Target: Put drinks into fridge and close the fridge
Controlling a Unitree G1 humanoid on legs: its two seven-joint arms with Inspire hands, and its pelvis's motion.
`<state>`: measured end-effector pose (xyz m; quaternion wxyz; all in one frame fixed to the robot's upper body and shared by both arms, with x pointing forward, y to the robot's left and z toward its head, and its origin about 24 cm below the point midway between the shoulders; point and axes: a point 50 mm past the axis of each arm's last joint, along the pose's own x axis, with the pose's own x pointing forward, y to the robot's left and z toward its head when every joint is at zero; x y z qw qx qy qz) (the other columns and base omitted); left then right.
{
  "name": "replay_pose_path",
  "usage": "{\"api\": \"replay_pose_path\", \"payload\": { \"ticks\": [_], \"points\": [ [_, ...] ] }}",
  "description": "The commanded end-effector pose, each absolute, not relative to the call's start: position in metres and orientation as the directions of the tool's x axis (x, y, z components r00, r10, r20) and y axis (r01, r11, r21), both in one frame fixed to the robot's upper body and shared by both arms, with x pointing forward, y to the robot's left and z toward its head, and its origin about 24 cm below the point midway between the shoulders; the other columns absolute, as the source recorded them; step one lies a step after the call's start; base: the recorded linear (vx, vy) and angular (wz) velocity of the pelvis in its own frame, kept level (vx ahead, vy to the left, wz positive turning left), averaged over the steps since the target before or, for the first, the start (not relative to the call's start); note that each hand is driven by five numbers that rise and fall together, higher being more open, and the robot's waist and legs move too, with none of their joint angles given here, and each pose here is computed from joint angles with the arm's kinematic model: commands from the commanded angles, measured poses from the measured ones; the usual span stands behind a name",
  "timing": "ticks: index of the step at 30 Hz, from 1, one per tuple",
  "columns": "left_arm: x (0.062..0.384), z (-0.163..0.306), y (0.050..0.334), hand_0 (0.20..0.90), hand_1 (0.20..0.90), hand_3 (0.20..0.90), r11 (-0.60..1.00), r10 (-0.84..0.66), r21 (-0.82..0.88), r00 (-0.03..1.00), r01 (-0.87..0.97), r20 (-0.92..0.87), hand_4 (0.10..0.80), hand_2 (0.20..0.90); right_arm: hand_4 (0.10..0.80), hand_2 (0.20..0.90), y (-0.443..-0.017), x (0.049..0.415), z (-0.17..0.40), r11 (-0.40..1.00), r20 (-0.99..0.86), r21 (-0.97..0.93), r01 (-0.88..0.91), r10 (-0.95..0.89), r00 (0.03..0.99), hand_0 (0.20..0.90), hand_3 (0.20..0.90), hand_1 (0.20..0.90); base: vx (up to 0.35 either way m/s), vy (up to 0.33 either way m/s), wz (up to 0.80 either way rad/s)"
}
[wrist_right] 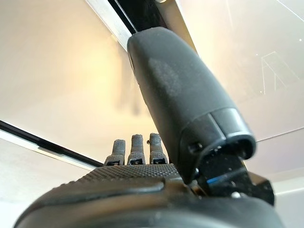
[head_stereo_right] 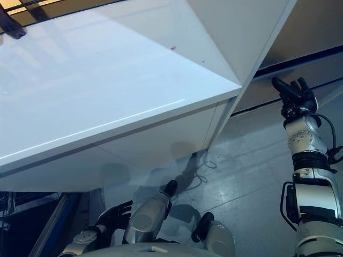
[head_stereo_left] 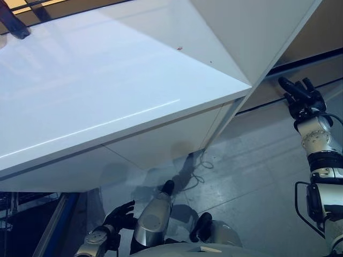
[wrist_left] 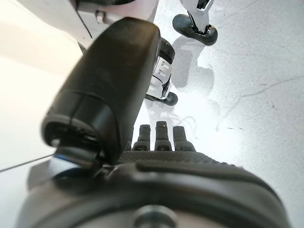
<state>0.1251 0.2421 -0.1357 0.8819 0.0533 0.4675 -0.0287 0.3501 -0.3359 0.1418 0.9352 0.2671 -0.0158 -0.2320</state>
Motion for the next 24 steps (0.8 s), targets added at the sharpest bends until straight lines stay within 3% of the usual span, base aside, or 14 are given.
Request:
{"api": "replay_pose_path", "payload": {
  "ticks": [1, 7, 12, 17, 19, 24],
  "points": [
    [0.116, -0.136, 0.244, 0.9, 0.9, 0.9, 0.981, -0.02, 0.092, 0.556, 0.173, -0.831, 0.8, 0.9, 0.8, 0.9, -0.317, 0.354, 0.168, 0.855, 0.082, 0.448, 0.259, -0.328, 0.941, 0.9, 0.9, 0.9, -0.018, -0.05, -0.43],
    [0.121, -0.137, 0.239, 0.9, 0.9, 0.9, 0.99, -0.016, 0.063, 0.558, 0.122, -0.83, 0.8, 0.9, 0.8, 0.9, -0.273, 0.33, 0.082, 0.89, -0.099, 0.422, 0.175, -0.146, 0.984, 0.9, 0.9, 0.9, -0.025, -0.052, -0.52],
    [0.126, -0.136, 0.232, 0.9, 0.9, 0.9, 0.998, -0.023, 0.016, 0.563, 0.065, -0.826, 0.8, 0.9, 0.8, 0.9, -0.259, 0.27, -0.01, 0.912, -0.358, 0.364, 0.192, -0.053, 0.932, 0.9, 0.9, 0.9, -0.036, -0.064, -0.61],
    [0.131, -0.137, 0.232, 0.9, 0.9, 0.9, 0.999, -0.051, -0.048, 0.547, 0.02, -0.836, 0.8, 0.9, 0.8, 0.9, -0.248, 0.213, -0.08, 0.946, -0.612, 0.249, 0.209, -0.013, 0.79, 0.9, 0.9, 0.9, -0.049, -0.067, -0.39],
    [0.129, -0.14, 0.231, 0.9, 0.9, 0.9, 0.998, -0.063, -0.068, 0.515, 0.009, -0.855, 0.8, 0.9, 0.8, 0.9, -0.243, 0.18, -0.112, 0.94, -0.737, 0.218, 0.261, -0.017, 0.676, 0.9, 0.9, 0.9, -0.039, -0.052, -0.13],
    [0.12, -0.146, 0.228, 0.9, 0.9, 0.9, 0.997, -0.069, -0.078, 0.487, 0.0, -0.871, 0.8, 0.9, 0.8, 0.9, -0.241, 0.135, -0.141, 0.919, -0.847, 0.176, 0.352, -0.041, 0.53, 0.9, 0.9, 0.9, -0.008, -0.001, -0.02]
  ]
}}
